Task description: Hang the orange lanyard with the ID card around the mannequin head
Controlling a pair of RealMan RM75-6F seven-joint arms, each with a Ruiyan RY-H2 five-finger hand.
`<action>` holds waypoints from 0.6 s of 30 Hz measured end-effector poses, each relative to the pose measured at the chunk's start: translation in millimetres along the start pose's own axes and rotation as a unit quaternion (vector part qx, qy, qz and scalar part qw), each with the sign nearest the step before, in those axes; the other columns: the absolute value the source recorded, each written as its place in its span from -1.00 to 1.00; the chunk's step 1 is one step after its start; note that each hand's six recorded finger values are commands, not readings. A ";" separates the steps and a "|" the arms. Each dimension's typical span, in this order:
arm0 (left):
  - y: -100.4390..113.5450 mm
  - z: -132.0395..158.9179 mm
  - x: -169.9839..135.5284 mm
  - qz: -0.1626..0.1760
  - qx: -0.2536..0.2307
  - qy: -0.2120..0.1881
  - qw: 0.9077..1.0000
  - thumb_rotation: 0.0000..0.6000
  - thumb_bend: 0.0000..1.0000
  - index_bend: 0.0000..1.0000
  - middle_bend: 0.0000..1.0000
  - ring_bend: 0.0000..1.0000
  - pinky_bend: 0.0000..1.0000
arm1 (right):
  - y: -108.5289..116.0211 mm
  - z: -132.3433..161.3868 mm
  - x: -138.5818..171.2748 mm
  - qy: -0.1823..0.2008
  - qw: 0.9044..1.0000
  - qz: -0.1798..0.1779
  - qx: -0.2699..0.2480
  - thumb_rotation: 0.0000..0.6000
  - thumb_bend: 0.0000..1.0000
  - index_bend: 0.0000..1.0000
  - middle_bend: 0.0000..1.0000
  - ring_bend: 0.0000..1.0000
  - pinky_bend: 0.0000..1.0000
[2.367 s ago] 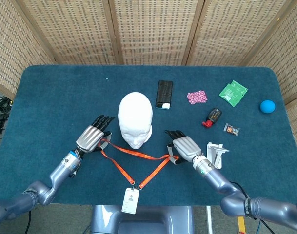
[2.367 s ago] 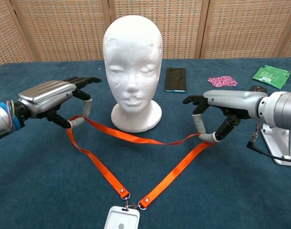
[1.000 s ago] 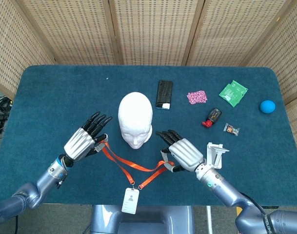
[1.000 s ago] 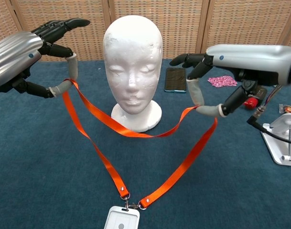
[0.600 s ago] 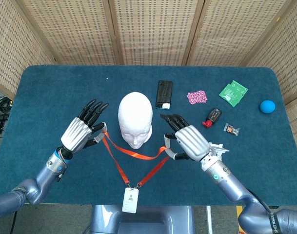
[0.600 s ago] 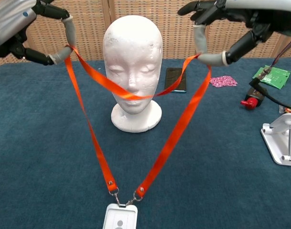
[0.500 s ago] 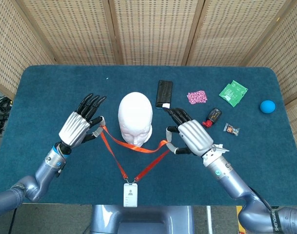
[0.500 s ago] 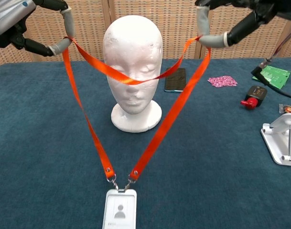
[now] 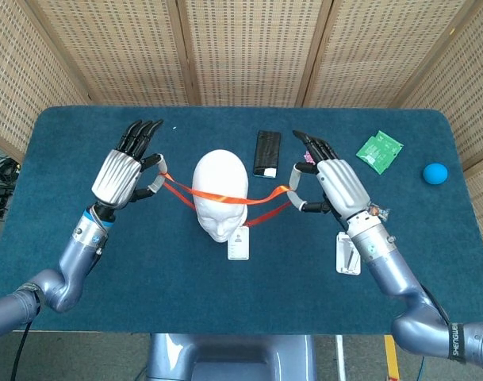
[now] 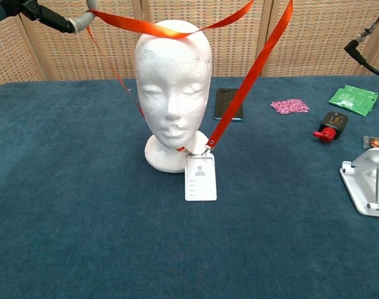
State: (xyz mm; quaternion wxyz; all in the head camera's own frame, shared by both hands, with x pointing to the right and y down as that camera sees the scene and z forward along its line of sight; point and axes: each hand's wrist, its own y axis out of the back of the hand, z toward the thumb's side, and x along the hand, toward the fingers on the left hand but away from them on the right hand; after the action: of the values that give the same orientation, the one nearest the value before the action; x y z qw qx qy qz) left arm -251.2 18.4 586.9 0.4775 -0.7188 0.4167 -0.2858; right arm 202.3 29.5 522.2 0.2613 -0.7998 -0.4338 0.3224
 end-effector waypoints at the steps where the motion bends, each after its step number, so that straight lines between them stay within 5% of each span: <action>1: 0.9 0.0 2.6 0.000 0.002 0.002 1.000 1.00 -0.14 0.47 -1.00 -1.00 -1.00 | 1.5 -0.2 -1.6 -0.002 1.000 -0.001 -0.004 1.00 0.23 0.51 -0.98 -1.00 -1.00; 18: -14.3 -16.3 50.0 -0.037 0.013 0.085 0.996 1.00 -0.14 0.43 -1.00 -1.00 -1.00 | 23.5 -28.7 -71.5 -0.083 0.996 -0.018 -0.025 1.00 0.23 0.52 -0.97 -1.00 -1.00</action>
State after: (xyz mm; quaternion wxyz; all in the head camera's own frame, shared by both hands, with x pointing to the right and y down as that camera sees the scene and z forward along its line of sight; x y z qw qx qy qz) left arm -235.2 -29.6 607.0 0.4387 -0.7005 0.4251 -0.3691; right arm 206.2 -47.5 545.3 0.2103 -0.7686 -0.4760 0.3721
